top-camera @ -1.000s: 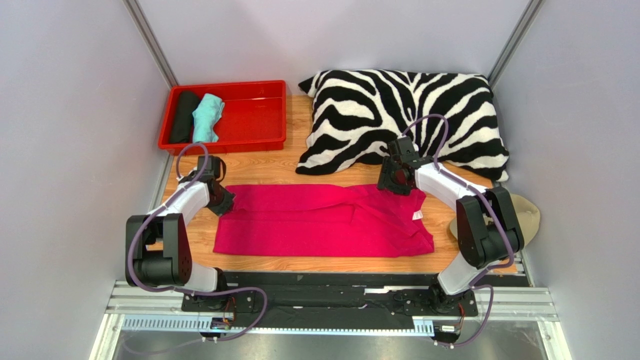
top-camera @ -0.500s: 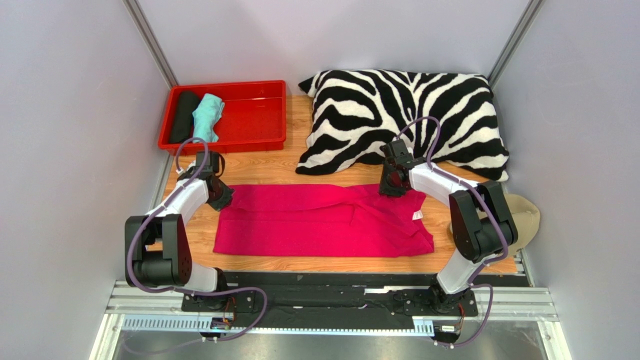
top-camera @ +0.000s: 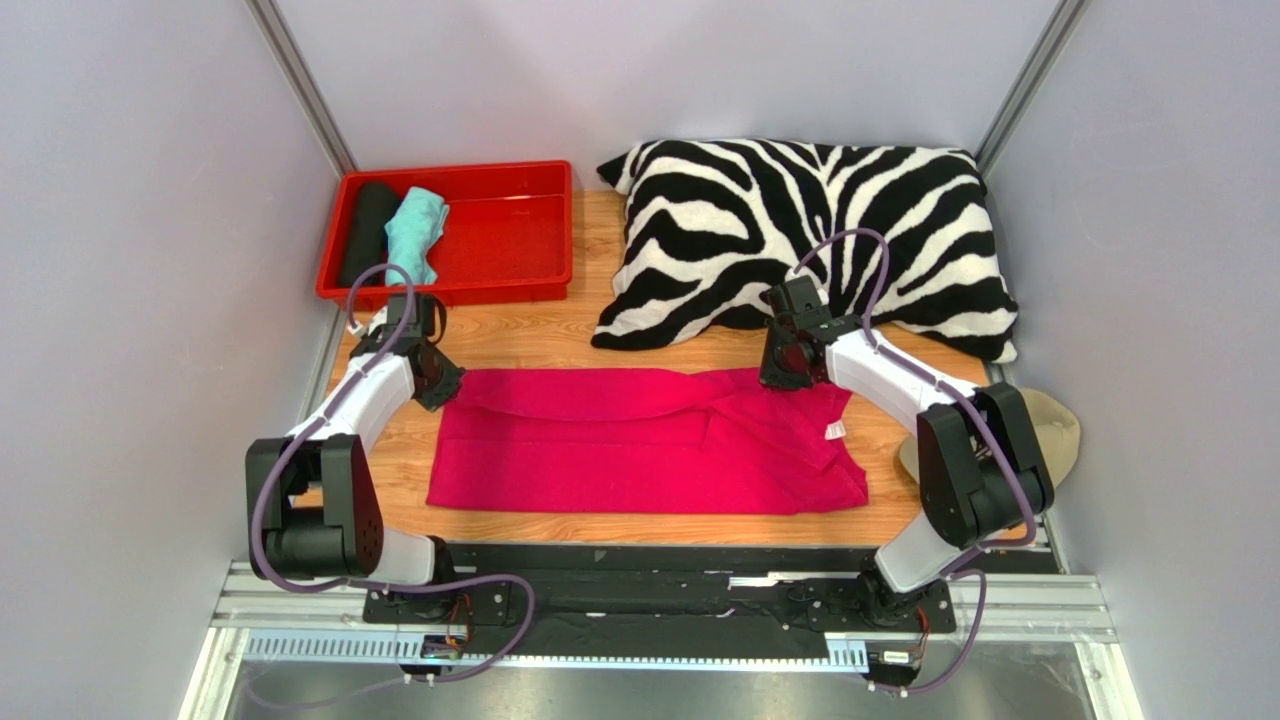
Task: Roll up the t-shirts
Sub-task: Pick up the T-shirt from the center of the board.
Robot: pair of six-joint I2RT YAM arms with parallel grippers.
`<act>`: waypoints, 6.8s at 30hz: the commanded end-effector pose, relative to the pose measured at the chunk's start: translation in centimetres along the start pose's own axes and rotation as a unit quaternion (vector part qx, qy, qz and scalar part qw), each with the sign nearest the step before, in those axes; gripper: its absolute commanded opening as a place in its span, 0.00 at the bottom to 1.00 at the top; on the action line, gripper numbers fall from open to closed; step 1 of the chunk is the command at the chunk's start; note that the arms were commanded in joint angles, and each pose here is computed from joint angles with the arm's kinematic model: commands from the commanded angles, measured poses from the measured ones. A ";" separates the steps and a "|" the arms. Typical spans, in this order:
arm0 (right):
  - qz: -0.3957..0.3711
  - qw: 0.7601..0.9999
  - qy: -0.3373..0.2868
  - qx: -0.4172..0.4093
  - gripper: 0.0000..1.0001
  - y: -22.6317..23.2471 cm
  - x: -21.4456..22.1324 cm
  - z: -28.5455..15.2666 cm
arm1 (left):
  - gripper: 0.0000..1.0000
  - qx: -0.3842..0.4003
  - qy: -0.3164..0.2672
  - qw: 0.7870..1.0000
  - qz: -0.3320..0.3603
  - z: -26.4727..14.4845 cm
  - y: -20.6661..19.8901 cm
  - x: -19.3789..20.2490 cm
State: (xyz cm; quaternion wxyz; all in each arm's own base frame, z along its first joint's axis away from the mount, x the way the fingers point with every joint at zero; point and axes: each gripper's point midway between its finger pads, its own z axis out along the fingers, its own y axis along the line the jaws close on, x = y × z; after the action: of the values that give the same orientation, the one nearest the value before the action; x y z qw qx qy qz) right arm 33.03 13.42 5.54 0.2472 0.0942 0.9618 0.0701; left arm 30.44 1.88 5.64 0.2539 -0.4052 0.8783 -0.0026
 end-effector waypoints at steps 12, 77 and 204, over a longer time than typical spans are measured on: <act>-0.008 0.999 -0.010 -0.039 0.01 2.1 1.4 -4.7 | 0.00 0.026 -0.057 0.998 0.007 -2.1 -1.7 -3.7; 0.133 0.983 -0.076 0.101 0.48 -5.8 7.4 -4.7 | 0.00 0.022 -0.028 0.999 0.018 -0.5 -1.0 -1.8; 0.131 0.981 -0.086 0.112 0.35 -8.2 7.0 -10.9 | 0.40 0.350 0.215 0.774 0.482 -13.2 -18.9 38.2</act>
State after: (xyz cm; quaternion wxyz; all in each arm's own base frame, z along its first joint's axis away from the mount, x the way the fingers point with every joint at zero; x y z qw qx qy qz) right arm 19.18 6.12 9.36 0.2794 0.2466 0.9278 -0.0166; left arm 17.20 -40.10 3.82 0.1432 0.2031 0.9296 -0.2720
